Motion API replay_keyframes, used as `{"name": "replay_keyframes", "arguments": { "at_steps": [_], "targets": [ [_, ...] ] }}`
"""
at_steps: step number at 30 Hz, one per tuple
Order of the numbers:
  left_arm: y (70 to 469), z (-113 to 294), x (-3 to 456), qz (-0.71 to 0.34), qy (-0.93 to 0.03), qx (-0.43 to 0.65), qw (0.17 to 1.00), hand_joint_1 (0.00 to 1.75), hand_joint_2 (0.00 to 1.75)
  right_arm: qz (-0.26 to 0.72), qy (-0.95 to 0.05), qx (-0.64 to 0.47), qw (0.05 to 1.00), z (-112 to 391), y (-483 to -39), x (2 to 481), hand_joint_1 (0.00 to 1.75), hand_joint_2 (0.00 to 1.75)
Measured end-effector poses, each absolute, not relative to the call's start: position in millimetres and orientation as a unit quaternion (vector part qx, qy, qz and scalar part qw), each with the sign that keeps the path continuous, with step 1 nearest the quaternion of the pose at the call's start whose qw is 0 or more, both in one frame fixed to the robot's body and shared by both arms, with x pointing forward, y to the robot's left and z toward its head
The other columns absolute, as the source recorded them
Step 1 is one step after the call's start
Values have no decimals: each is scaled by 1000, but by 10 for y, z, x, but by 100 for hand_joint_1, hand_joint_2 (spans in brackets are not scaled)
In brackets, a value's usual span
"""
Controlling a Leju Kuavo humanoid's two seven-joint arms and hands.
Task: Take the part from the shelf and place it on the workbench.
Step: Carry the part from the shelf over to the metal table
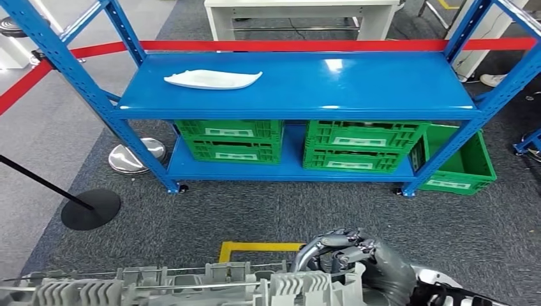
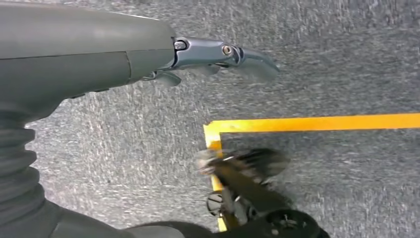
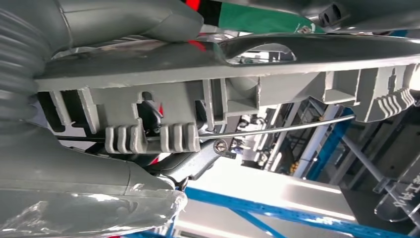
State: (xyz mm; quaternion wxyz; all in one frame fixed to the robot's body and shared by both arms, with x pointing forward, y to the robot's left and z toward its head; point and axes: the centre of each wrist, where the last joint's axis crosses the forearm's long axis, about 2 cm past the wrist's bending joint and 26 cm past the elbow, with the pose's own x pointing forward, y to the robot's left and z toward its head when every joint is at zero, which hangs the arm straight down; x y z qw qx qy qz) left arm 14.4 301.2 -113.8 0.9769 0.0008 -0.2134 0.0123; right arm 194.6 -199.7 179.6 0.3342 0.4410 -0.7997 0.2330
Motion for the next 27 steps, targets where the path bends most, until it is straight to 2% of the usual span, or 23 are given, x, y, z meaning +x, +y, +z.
{"name": "replay_keyframes", "arguments": {
  "at_steps": [8,27],
  "targets": [
    [3029,-1133,209,14,-233,3,972,0,175,232,-804,424,347,1823,-2001,1927,175,175],
    [3094,-1133,194,1,-241,7,971,0,175,251,-835,411,265,1954,-1981,2065,175,175]
  ]
}}
